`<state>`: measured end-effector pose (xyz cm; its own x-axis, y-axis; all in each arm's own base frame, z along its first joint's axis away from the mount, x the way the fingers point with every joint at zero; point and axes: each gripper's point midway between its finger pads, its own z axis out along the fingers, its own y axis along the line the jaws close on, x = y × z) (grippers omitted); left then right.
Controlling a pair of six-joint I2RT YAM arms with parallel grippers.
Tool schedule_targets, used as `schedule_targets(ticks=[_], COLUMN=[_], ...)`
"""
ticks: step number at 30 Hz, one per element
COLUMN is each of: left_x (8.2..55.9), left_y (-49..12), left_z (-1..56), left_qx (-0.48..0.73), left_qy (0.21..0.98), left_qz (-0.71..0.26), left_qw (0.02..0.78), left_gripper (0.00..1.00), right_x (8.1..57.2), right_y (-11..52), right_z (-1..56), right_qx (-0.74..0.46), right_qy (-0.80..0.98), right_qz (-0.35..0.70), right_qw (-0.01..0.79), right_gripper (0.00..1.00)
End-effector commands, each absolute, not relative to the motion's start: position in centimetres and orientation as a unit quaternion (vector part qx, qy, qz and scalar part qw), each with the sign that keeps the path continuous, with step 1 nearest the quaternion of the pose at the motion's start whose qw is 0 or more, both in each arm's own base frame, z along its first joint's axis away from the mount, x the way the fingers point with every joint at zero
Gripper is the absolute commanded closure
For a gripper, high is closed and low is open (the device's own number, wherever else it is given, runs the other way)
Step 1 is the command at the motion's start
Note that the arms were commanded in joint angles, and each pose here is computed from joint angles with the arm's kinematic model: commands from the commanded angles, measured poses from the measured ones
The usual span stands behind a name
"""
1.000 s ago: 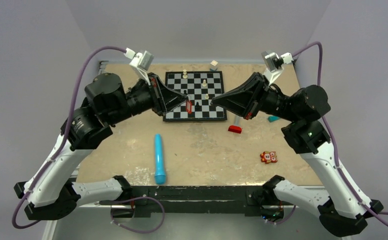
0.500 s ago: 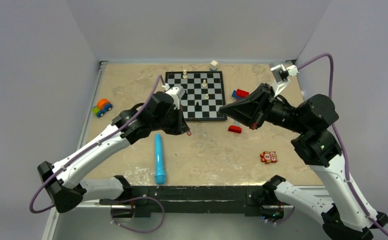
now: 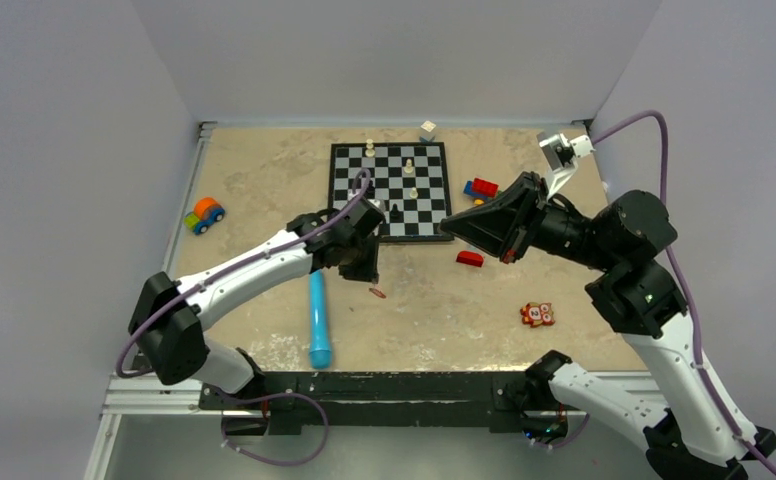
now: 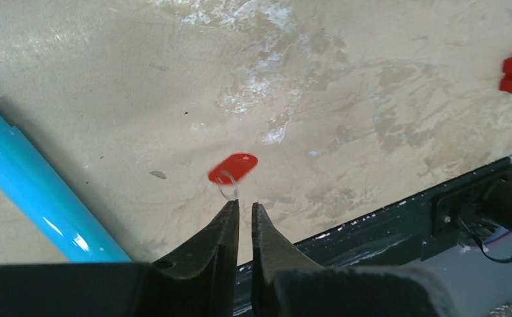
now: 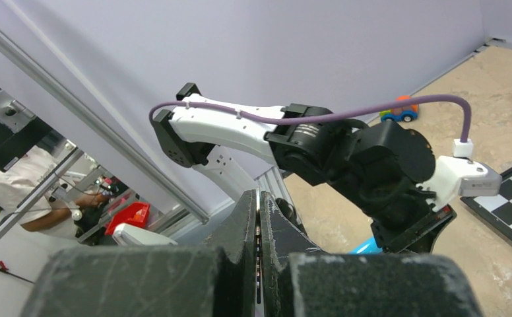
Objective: Remove the keys from the keyring
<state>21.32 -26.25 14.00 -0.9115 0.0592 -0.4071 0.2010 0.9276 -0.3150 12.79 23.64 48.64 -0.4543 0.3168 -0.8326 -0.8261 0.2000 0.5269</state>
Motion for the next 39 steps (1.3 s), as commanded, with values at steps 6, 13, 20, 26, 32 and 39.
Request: schedule_targets(ticks=[6,13,20,26,32,39], left_x=[22.0,23.8,24.3,23.8,22.3,20.7], left_y=[-24.6,-23.7,-22.3,-20.2,-18.2,-16.0], left_z=[11.3,15.1,18.9,22.5,24.6,26.5], left_qx=[0.062,0.06,0.037,0.016,0.01,0.006], left_qy=[0.976,0.967,0.957,0.939,0.928,0.917], left_qz=[-0.111,-0.108,-0.135,-0.155,-0.164,-0.166], left_qw=[0.174,0.221,0.255,0.306,0.333,0.362], left_gripper=[0.34,0.16,0.14,0.11,0.11,0.1], right_x=[12.8,13.3,14.7,17.0,19.9,21.0], right_y=[23.2,23.0,22.6,22.8,22.7,23.4], right_z=[48.4,47.6,45.2,42.6,37.7,31.0], right_qx=[-0.21,-0.204,-0.182,-0.162,-0.123,-0.093], right_qy=[0.614,0.626,0.654,0.706,0.783,0.845], right_qz=[0.582,0.569,0.538,0.494,0.427,0.39], right_qw=[0.49,0.493,0.5,0.482,0.436,0.354], right_gripper=[1.0,1.0,1.0,1.0,1.0,1.0])
